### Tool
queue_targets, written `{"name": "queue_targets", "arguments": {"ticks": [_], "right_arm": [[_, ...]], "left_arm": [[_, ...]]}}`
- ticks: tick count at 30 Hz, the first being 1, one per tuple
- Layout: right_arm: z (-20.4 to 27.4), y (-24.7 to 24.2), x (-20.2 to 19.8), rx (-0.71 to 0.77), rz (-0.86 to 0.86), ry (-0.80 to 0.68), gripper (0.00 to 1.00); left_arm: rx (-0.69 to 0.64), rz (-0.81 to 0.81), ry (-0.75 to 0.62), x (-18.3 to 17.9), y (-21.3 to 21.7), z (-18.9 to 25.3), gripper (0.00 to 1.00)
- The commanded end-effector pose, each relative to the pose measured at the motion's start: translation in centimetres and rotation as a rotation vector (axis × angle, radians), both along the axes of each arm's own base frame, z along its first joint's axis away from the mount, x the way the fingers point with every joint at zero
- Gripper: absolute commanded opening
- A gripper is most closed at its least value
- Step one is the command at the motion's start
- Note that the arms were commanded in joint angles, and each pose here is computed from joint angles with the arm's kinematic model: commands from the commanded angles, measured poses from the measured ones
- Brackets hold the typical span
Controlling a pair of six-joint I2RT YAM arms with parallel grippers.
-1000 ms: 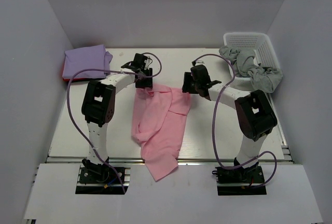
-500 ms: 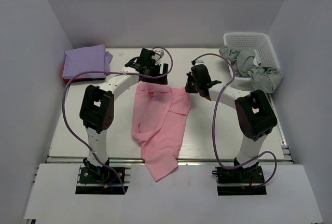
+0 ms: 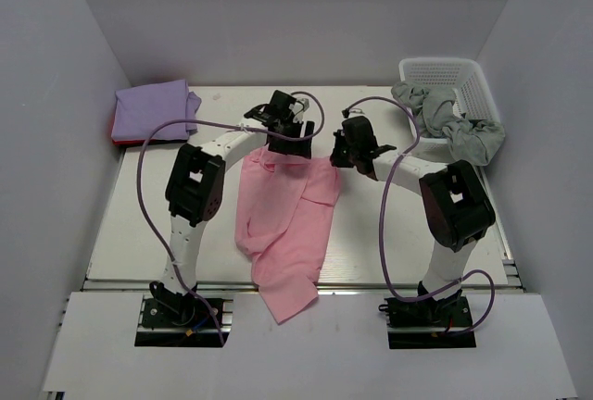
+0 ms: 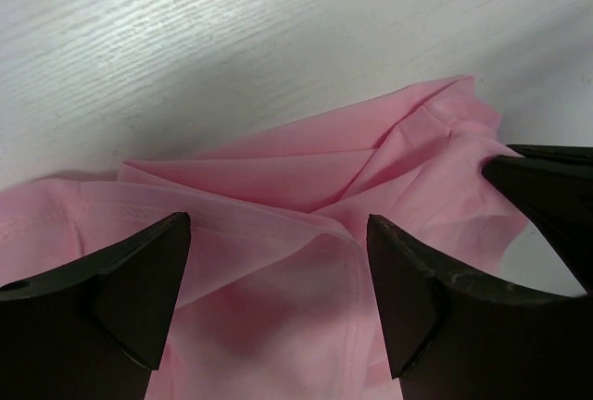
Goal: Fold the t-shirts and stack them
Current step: Flatten out the tshirt
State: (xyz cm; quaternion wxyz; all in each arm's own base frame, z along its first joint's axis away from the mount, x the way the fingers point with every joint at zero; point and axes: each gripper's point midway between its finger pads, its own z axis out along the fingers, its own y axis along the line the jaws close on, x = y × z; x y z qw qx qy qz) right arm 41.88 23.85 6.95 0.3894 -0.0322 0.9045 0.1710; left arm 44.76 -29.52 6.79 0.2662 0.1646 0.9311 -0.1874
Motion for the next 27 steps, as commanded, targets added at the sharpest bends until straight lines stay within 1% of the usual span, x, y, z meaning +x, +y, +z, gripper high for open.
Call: {"name": "queue_targets", "arguments": {"ticks": [1, 8, 10, 11, 12, 15, 16, 18, 19, 22, 27], "right_arm": [[1.9, -0.2, 0.5, 0.017, -0.006, -0.058, 0.00], [1.6, -0.3, 0.4, 0.018, -0.002, -0.050, 0.00], [1.5, -0.4, 0.4, 0.018, -0.004, -0.049, 0.00], [1.4, -0.4, 0.2, 0.014, -0.001, -0.047, 0.00], [1.4, -0.5, 0.3, 0.016, -0.008, -0.048, 0.00], [1.5, -0.6, 0.2, 0.013, -0.008, -0.051, 0.00], [1.4, -0.7, 0.2, 0.011, -0.008, -0.048, 0.00], [1.6, -0.7, 0.1, 0.008, -0.001, -0.054, 0.00], [1.5, -0.7, 0.1, 0.009, -0.004, -0.053, 0.00], [2.4, -1.2, 0.3, -0.007, -0.023, -0.078, 0.00], [4.5, -2.6, 0.9, -0.030, -0.081, -0.132, 0.00]], "left_arm": [[-0.029, -0.042, -0.011, -0.6, -2.0, 1.8, 0.87], [-0.025, -0.039, 0.032, -1.3, -3.1, 0.0, 0.70], [-0.019, -0.028, 0.019, -1.2, -3.3, 0.2, 0.63], [-0.005, -0.020, 0.023, -1.1, -3.2, -0.4, 0.57], [-0.005, -0.020, 0.023, -1.0, -3.2, -0.1, 0.41], [0.017, 0.010, 0.015, -0.7, -2.7, 0.0, 0.15], [0.023, 0.016, 0.010, -0.6, -2.6, 0.0, 0.00], [0.028, 0.039, -0.006, -0.3, -2.3, 0.6, 0.00], [0.021, 0.046, -0.032, -0.1, -2.2, 1.9, 0.00], [0.041, 0.080, -0.077, 0.3, -1.4, 3.6, 0.00], [0.069, 0.161, -0.177, 1.0, 1.8, 8.5, 0.00]]}}
